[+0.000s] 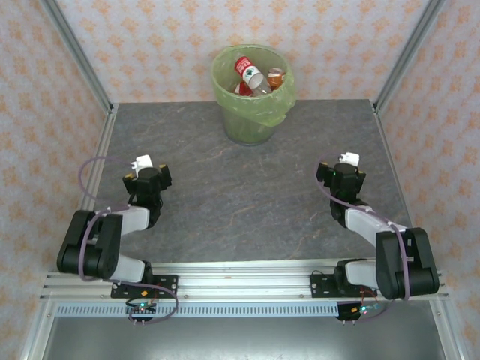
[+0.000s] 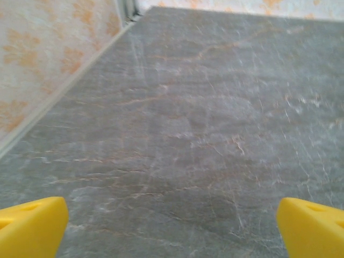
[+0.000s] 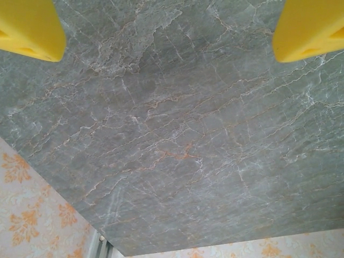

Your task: Put the plastic bottles in the bin

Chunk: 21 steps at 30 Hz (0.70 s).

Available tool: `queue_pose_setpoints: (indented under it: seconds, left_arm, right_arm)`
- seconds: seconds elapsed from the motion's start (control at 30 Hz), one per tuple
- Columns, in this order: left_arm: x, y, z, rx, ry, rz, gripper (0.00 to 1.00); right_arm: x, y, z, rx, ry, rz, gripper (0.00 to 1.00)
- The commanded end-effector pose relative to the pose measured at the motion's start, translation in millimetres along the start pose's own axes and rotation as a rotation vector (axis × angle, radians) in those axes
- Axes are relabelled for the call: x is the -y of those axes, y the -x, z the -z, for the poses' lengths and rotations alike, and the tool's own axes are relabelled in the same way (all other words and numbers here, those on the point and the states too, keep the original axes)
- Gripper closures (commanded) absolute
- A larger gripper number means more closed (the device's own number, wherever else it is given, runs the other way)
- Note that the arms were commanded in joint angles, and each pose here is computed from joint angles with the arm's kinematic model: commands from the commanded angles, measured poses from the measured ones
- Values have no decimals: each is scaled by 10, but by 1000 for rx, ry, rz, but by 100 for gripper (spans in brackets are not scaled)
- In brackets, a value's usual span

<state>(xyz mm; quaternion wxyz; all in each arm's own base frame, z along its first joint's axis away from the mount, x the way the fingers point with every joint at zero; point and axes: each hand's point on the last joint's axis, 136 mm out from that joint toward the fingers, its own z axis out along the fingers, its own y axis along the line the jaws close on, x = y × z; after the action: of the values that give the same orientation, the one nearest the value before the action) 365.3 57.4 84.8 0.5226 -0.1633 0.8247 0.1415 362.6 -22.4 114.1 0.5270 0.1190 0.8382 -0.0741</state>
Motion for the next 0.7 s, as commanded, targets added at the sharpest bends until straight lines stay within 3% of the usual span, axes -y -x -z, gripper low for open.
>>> queue_pose_setpoints:
  seconds: [0.0,0.1,0.17,0.33,0.67]
  left_arm:
    - [246,175,-35,70,-91,-54,0]
    - [218,182,-37,74,-76,-46,0]
    - [76,206,-17,92,16,-15,0]
    - [78,199,-16,88,19,-18,0]
    - [81,201,-19,88,18,-16,0]
  right_arm:
    - [-63,100,-7,75,49,-21,1]
    - [-127,89,-9,109,91,-19,1]
    - [-113,95,-32,118,78,-15,1]
    - [22,106,-23,182,12,-45,1]
    - [30,-72,58,260,54,-59,1]
